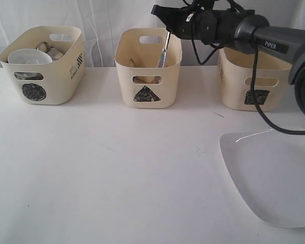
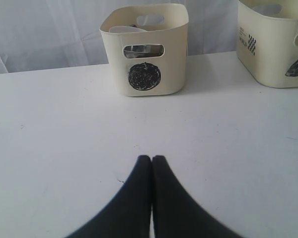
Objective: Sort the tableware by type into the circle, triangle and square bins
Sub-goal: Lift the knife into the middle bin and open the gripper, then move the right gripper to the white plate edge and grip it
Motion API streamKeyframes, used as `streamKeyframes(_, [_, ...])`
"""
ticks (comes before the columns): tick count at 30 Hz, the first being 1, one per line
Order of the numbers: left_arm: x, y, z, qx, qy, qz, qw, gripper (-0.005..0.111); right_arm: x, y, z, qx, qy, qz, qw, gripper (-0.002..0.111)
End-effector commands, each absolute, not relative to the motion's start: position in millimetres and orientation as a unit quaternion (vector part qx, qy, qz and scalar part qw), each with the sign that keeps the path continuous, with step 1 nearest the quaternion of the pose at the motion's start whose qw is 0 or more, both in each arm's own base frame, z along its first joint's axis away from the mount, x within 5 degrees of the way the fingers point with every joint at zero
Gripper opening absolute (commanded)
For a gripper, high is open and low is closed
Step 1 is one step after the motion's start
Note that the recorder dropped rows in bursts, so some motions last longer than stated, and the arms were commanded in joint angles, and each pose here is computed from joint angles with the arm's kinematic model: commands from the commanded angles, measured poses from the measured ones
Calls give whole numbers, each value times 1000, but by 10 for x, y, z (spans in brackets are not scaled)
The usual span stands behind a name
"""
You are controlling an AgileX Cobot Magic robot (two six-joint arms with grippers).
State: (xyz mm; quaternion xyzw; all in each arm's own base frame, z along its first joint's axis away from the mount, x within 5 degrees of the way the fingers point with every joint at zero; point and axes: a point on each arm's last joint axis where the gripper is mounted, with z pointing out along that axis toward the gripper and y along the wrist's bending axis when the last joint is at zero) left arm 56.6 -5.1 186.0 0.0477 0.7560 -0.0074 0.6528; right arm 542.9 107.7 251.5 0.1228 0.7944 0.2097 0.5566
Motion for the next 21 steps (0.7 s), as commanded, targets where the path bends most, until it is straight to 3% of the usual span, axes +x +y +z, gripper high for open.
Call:
streamKeyframes(1, [563, -57, 1855, 46, 755, -15, 654, 0, 5359, 1093, 2744, 85, 796, 190, 568, 29])
streamKeyframes(10, [563, -57, 1855, 46, 755, -15, 654, 0, 4891, 1309, 2840, -70, 890, 89, 441, 29])
streamKeyframes(21, [563, -57, 1855, 46, 755, -15, 654, 0, 3626, 1440, 2810, -236, 937, -76, 246, 31])
